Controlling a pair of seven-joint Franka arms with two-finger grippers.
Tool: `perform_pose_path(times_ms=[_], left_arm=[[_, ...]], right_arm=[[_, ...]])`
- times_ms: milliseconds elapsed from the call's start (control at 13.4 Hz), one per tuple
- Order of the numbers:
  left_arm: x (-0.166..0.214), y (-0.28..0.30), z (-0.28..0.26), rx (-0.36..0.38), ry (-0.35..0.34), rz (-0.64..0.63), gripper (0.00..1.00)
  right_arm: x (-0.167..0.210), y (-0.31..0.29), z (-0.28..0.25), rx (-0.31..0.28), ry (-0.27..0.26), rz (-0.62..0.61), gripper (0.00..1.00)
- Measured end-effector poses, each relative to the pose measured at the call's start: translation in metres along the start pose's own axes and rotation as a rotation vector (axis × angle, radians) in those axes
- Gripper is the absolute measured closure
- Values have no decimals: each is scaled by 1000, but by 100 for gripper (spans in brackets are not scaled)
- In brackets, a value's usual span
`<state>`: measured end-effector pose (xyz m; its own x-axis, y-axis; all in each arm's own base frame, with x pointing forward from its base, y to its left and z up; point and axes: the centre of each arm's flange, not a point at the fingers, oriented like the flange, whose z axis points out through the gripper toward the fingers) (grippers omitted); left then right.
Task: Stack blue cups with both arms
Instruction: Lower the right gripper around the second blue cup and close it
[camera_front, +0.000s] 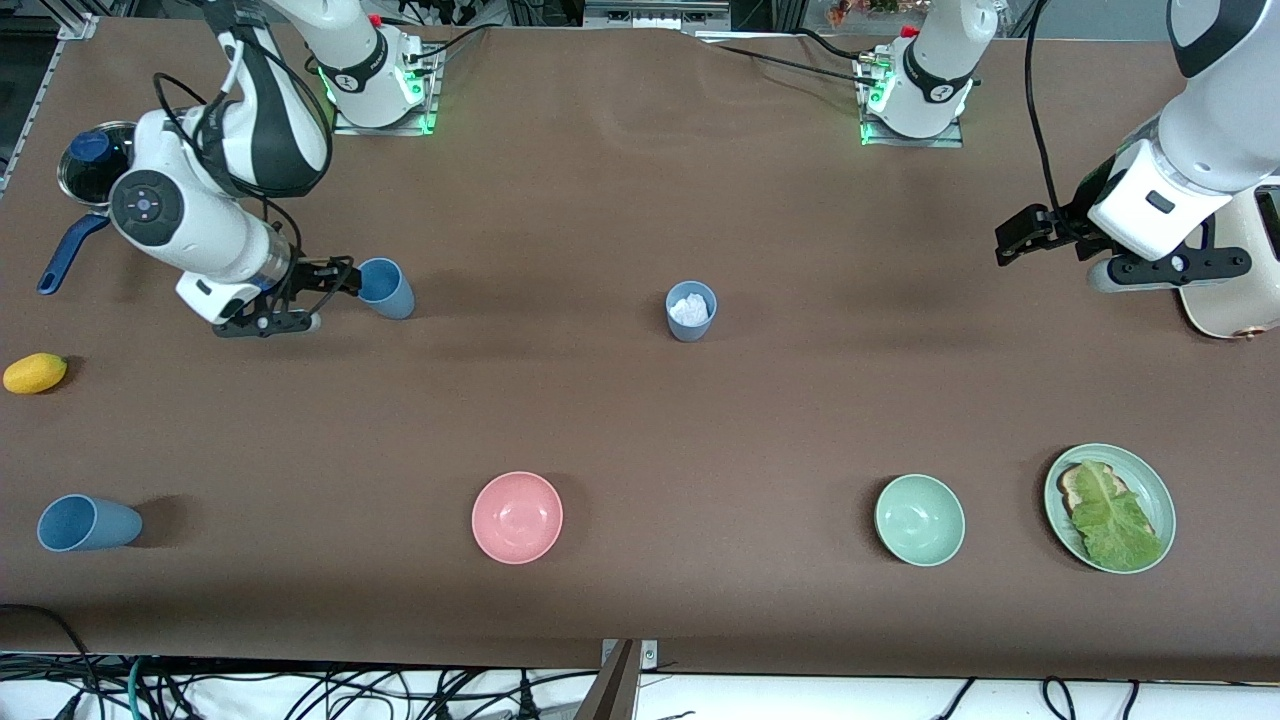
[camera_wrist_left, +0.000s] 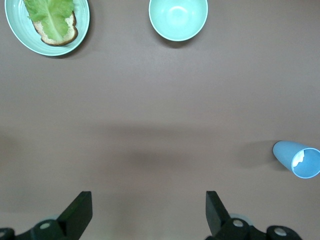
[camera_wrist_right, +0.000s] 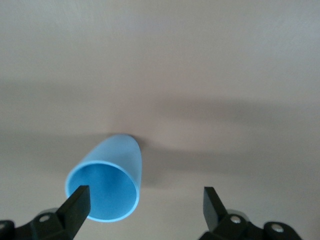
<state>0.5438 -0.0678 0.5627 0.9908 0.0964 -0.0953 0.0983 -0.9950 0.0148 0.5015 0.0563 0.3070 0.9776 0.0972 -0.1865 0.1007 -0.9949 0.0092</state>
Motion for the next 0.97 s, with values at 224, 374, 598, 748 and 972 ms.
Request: perform_pose_path(times_ms=[224,374,598,748,972], left_arm=[[-1,5,0,1,-1,9,0],[-1,5,-2,0,3,10,0],[-1,5,-2,1,4,10,0],[-1,5,-2,1,4,9,0],[-1,4,-2,1,3,8,0]], right_arm=[[-15,0,27,0,-20,-2,0],[-21,0,38,0,-11,-4,4],[-26,0,51,0,7,-6,11],[-25,0,54,0,14,-7,26],[-24,-4,54,10,19,-5,51]])
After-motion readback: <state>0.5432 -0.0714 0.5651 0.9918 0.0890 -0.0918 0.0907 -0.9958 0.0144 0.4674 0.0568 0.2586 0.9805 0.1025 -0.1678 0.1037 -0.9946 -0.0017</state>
